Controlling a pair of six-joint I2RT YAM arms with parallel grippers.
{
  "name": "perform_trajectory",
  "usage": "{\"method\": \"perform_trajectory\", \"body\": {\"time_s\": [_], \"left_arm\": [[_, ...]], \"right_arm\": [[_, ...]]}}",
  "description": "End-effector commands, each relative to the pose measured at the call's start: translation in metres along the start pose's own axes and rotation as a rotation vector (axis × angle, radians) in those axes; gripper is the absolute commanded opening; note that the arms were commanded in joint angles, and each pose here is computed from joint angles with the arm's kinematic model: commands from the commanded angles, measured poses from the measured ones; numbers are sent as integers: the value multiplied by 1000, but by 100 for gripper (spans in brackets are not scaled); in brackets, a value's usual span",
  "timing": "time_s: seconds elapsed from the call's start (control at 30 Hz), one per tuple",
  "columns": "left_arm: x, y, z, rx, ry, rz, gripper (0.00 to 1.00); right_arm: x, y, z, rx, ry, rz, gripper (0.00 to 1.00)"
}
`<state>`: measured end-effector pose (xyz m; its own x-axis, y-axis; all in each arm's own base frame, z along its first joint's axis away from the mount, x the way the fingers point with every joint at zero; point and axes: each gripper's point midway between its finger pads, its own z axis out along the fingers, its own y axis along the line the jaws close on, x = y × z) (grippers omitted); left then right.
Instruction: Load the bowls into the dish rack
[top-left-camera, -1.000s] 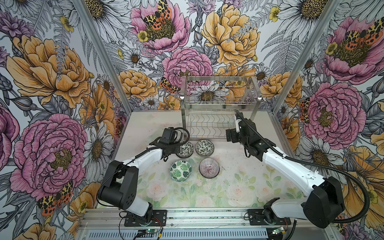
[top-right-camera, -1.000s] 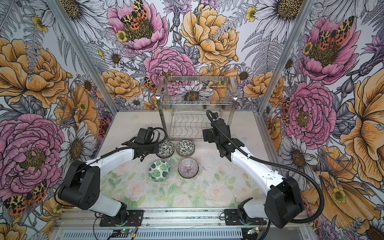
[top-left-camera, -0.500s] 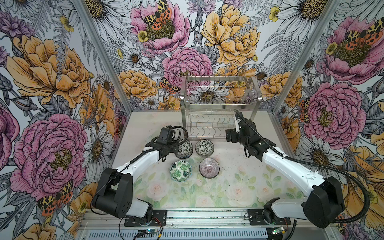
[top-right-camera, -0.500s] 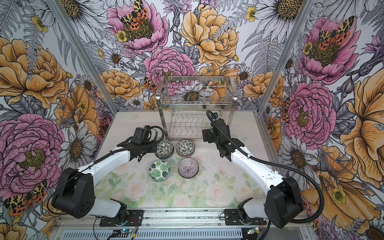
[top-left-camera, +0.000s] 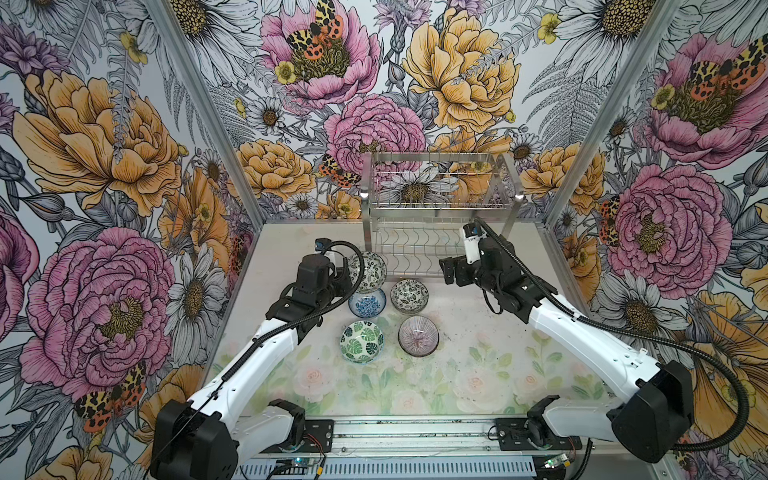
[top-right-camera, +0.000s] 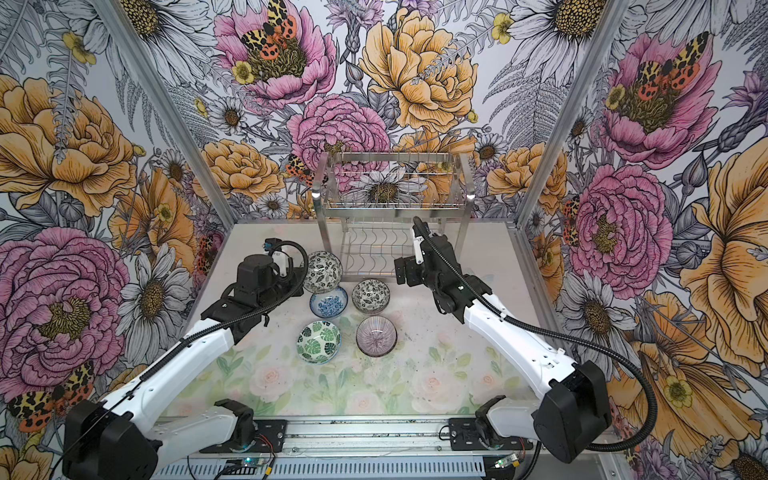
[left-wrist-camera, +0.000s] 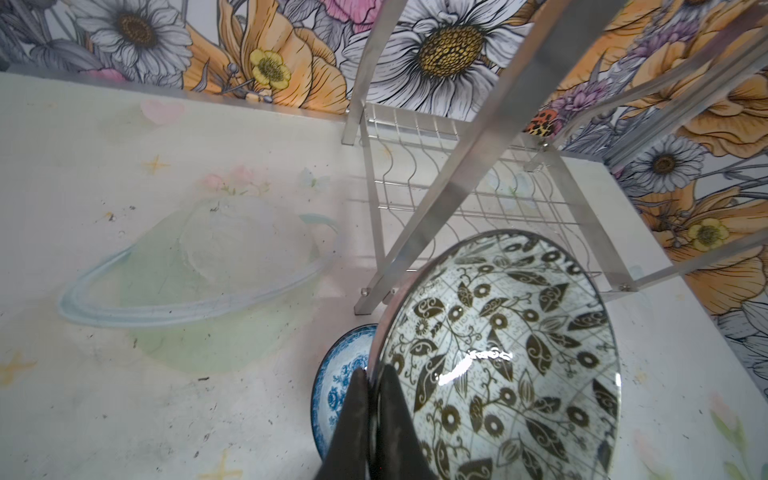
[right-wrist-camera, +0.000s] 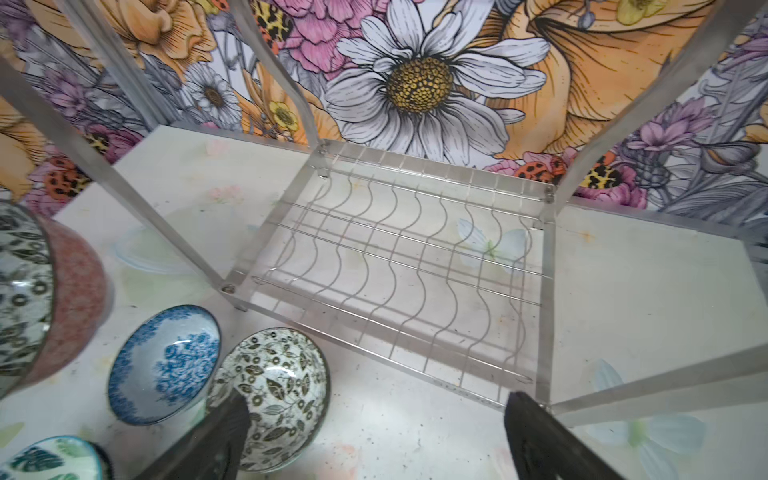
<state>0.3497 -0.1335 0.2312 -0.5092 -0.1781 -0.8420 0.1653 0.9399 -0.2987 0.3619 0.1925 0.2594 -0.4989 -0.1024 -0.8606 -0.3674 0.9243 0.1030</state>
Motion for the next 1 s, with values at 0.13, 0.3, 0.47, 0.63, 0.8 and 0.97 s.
{"method": "perform_trajectory", "body": {"time_s": [0.13,0.3,0.47,0.63,0.8,0.97], "left_arm": [[-25,-63,1,160,-154,-41,0],[-28,-90,14,191,-163,-24,0],[-32,-111,25,237,-172,-27,0],[-34,-121,30,252,-172,-23,0],[-35,-122,32,251,-177,-24,0],[-35,-123,33,251,-174,-18,0]], "right_arm": [[-30,57,-26,-222,-56,99,97],[-31,69,-21,-231,-53,152,94],[-17,59,0,-110,-30,241,85],[-6,54,14,-54,-10,277,75],[2,58,23,-62,18,284,66],[7,62,29,-72,27,293,48]]}}
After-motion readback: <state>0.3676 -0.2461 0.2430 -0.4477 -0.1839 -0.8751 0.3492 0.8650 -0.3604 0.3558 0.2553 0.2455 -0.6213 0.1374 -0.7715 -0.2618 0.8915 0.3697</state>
